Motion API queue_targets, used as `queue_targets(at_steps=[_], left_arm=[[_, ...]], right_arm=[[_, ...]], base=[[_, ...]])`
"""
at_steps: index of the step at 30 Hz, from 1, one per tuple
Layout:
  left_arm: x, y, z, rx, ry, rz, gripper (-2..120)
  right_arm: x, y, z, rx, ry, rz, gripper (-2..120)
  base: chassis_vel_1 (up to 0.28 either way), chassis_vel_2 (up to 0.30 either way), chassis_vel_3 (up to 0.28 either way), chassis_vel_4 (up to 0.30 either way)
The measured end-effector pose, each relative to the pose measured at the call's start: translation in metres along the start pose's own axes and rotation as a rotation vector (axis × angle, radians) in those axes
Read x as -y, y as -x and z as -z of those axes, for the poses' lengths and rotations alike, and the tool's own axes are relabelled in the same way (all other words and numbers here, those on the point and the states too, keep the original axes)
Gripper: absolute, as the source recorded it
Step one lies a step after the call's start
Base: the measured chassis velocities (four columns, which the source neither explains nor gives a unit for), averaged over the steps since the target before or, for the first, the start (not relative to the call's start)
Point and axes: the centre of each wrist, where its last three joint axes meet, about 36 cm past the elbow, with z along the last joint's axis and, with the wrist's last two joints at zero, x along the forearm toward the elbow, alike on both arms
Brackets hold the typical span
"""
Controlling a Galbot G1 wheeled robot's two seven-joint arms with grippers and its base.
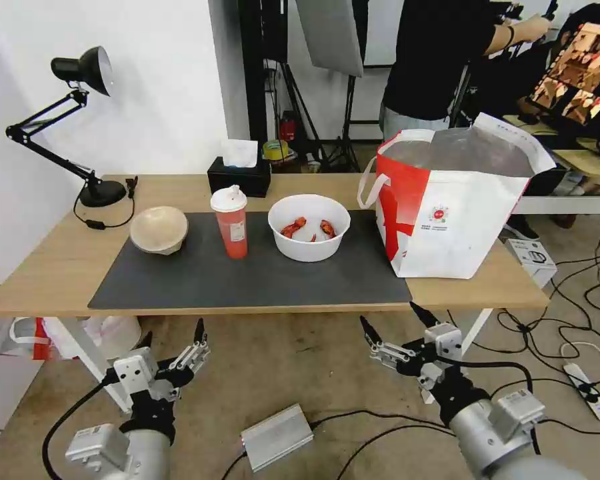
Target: Pick up the trash from the table and place it into the takeout bag.
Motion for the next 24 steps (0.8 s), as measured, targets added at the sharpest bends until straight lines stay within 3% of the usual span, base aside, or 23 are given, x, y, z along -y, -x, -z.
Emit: queue_targets(at_steps=[4, 24], left_arm=[[-0.001, 0.001, 0.001, 0.055, -0.002, -0.021, 97], [-0.001, 0.002, 0.001, 0.07, -0.001, -0.029, 97]], right_arm=[[0.001, 0.001, 0.0, 0.013, -0.003, 0.008, 100], [0.029, 0.015, 0.014, 0.114, -0.079, 0.107, 100]], base=[[0.0, 0.0, 0.0, 0.0], [0.0, 0.0, 0.0, 0.0]])
